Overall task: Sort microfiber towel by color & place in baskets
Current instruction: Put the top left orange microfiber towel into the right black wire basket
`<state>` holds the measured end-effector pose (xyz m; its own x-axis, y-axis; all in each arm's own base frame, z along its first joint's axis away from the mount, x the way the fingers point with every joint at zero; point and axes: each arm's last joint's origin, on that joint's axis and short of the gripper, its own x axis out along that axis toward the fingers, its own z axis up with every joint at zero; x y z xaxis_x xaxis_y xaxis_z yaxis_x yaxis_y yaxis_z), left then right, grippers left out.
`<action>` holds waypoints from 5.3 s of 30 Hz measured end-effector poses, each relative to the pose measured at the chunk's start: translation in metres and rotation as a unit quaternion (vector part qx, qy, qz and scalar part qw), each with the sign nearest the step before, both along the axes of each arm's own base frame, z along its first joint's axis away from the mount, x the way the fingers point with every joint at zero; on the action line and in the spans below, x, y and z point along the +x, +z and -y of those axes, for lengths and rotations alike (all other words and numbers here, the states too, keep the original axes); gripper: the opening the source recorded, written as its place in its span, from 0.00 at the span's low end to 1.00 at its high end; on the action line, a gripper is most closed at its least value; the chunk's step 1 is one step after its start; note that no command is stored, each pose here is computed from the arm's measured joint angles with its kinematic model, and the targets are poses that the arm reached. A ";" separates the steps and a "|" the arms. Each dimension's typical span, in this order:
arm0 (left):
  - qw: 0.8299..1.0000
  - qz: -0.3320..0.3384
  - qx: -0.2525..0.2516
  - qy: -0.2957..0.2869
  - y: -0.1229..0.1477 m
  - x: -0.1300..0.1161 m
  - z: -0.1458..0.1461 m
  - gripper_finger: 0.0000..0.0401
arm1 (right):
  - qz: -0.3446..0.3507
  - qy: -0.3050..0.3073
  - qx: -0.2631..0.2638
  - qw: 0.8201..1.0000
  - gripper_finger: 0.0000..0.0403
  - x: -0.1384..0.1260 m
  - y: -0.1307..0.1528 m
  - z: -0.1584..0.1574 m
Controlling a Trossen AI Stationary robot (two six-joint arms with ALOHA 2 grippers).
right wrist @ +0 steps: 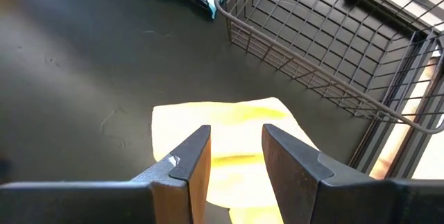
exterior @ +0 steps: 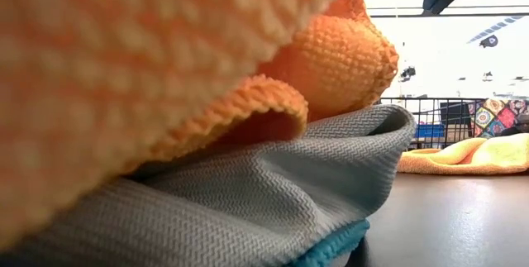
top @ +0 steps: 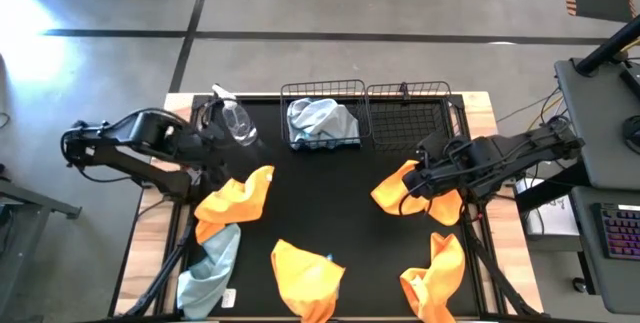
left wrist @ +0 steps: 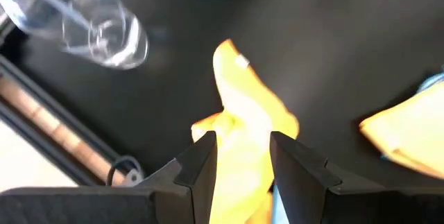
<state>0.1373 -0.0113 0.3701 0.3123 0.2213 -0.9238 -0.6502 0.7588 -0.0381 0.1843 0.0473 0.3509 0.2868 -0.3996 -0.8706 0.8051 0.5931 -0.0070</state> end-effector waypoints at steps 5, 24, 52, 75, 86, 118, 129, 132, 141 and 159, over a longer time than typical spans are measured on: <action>0.998 -0.049 -0.022 0.017 -0.032 0.002 0.002 0.30 | -0.001 0.001 0.000 1.000 0.31 0.002 -0.001 -0.001; 0.991 -0.072 -0.104 0.031 -0.132 0.025 0.009 0.30 | 0.002 0.005 0.000 1.000 0.31 0.003 -0.001 -0.001; 0.974 -0.149 -0.166 0.031 -0.220 0.033 0.015 0.30 | 0.001 0.009 -0.001 1.000 0.31 0.003 -0.001 -0.001; 0.980 -0.119 -0.158 -0.030 -0.202 0.078 0.021 0.11 | 0.014 0.009 -0.001 1.000 0.31 0.005 0.000 -0.001; 0.983 -0.068 -0.157 -0.065 -0.174 0.098 0.024 0.00 | 0.014 0.008 -0.002 1.000 0.31 0.005 0.000 -0.001; 0.953 0.245 0.079 -0.160 0.068 0.125 0.017 0.00 | 0.019 0.007 -0.001 1.000 0.31 0.006 0.000 -0.002; 0.934 0.278 0.161 -0.154 0.094 0.133 0.005 0.00 | 0.035 0.008 0.005 0.999 0.31 0.009 0.001 -0.003; 0.929 0.277 0.181 -0.165 0.101 0.144 0.002 0.00 | 0.040 0.008 0.006 0.999 0.31 0.010 0.001 -0.003; 0.908 0.286 0.237 -0.195 0.126 0.188 -0.013 0.00 | 0.045 0.008 0.008 0.999 0.31 0.011 0.001 -0.003; 0.881 0.346 0.246 -0.211 0.112 0.242 -0.082 0.00 | 0.050 0.035 0.004 0.998 0.31 0.014 0.002 -0.004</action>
<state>0.3795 0.0703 0.4816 0.9126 0.2717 -0.3057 -0.2576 0.9624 0.0862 0.1981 0.0517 0.3530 0.3993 -0.3684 -0.8395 0.7584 0.6473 0.0766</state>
